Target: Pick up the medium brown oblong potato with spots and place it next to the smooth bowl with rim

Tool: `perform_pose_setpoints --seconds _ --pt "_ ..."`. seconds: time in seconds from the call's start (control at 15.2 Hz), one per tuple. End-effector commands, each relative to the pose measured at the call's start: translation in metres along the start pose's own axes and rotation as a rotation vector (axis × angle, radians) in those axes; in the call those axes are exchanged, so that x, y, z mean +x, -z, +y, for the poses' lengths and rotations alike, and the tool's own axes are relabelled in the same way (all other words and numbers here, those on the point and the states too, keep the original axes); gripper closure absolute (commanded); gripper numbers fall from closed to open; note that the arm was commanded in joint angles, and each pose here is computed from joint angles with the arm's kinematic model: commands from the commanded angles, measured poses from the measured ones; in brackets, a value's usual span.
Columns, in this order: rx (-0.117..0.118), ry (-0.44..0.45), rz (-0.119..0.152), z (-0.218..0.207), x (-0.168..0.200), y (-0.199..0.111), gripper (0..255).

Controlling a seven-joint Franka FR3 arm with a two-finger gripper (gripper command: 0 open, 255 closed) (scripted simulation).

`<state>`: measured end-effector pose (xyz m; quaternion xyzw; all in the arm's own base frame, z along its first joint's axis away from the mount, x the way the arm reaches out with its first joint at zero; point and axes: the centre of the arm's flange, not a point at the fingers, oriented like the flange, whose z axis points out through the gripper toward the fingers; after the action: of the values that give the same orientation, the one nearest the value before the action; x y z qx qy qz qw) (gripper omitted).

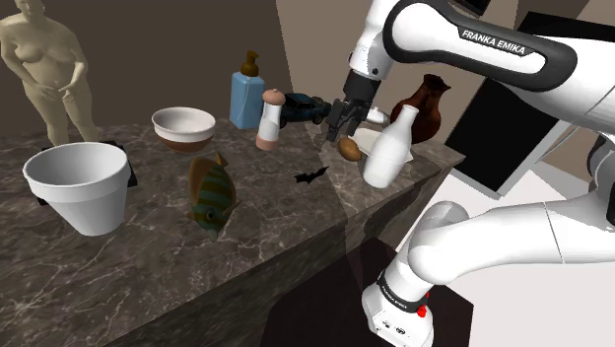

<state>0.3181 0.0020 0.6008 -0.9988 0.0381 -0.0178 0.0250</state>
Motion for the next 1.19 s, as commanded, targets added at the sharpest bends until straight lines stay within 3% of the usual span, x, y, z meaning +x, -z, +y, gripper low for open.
perform_pose_setpoints --seconds 0.0,1.12 --pt "0.000 0.000 0.000 0.000 0.000 0.000 0" --pt "-0.201 -0.198 -0.026 0.169 0.063 -0.073 0"
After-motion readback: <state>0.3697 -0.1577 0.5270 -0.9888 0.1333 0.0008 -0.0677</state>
